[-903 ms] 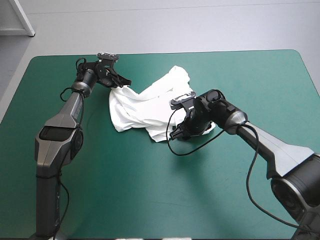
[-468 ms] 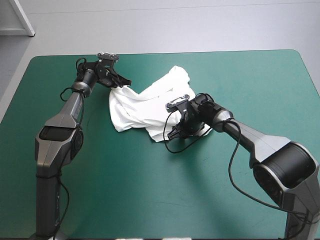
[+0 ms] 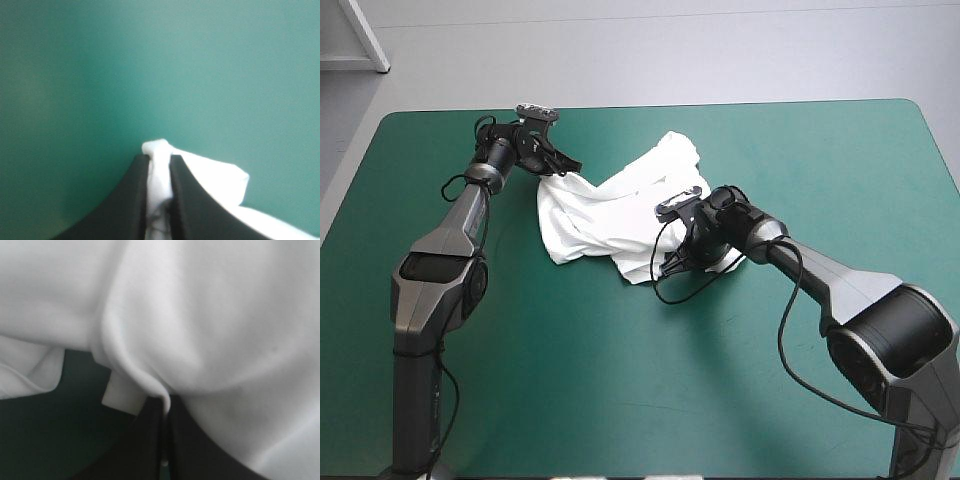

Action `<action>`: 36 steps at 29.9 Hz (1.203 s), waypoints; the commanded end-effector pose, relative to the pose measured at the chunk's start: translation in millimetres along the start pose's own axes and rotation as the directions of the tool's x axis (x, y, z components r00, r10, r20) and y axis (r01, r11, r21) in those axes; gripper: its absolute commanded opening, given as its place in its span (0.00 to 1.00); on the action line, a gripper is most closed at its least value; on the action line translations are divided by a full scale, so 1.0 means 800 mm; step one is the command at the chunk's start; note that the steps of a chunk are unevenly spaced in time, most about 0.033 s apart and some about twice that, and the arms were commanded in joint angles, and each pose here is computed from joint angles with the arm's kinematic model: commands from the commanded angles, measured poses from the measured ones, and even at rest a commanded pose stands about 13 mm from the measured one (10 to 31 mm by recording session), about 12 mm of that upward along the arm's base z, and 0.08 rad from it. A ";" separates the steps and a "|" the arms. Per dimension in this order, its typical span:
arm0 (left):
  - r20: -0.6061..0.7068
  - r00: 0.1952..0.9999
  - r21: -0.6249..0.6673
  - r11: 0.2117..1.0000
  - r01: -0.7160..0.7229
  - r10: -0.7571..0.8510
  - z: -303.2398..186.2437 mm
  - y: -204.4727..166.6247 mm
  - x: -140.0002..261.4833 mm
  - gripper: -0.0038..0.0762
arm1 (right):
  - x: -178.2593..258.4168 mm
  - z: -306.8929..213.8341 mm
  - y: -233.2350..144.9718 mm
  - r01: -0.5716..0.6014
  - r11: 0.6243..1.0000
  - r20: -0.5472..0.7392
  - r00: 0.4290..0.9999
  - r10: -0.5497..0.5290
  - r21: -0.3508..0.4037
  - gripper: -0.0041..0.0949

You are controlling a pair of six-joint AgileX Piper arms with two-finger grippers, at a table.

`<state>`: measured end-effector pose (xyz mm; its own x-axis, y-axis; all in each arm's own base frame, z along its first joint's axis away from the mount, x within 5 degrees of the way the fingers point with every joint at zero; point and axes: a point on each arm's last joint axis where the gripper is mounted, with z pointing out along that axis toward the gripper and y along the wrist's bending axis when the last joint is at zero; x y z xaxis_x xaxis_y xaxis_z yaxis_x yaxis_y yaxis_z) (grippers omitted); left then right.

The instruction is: Fold the cloth

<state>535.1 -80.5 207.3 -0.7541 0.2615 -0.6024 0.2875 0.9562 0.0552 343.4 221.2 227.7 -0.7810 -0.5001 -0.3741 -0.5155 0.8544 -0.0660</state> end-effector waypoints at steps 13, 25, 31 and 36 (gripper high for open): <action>0.287 0.957 -0.102 0.995 -0.005 0.034 -0.212 0.014 -0.092 0.07 | -0.013 -0.255 -0.047 -0.102 0.969 0.523 0.852 -0.033 0.227 0.03; 0.644 0.764 -0.182 0.976 0.120 0.026 -0.483 0.009 -0.094 0.07 | 0.010 -0.475 -0.084 -0.257 0.888 0.776 0.611 -0.157 0.382 0.03; 0.777 0.620 -0.276 0.944 0.180 0.109 -0.623 0.004 -0.049 0.07 | 0.054 -0.570 -0.099 -0.362 0.837 0.856 0.471 -0.215 0.410 0.03; 0.855 0.474 -0.343 0.916 0.209 0.212 -0.722 -0.006 -0.001 0.07 | 0.095 -0.628 -0.104 -0.424 0.821 0.909 0.330 -0.253 0.382 0.03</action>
<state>251.6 -18.8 630.9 -0.0157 0.1921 -0.9813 -0.0280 0.9809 0.1925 185.9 67.0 641.2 0.0206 -0.2739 -0.9615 -0.0309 0.9611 -0.2744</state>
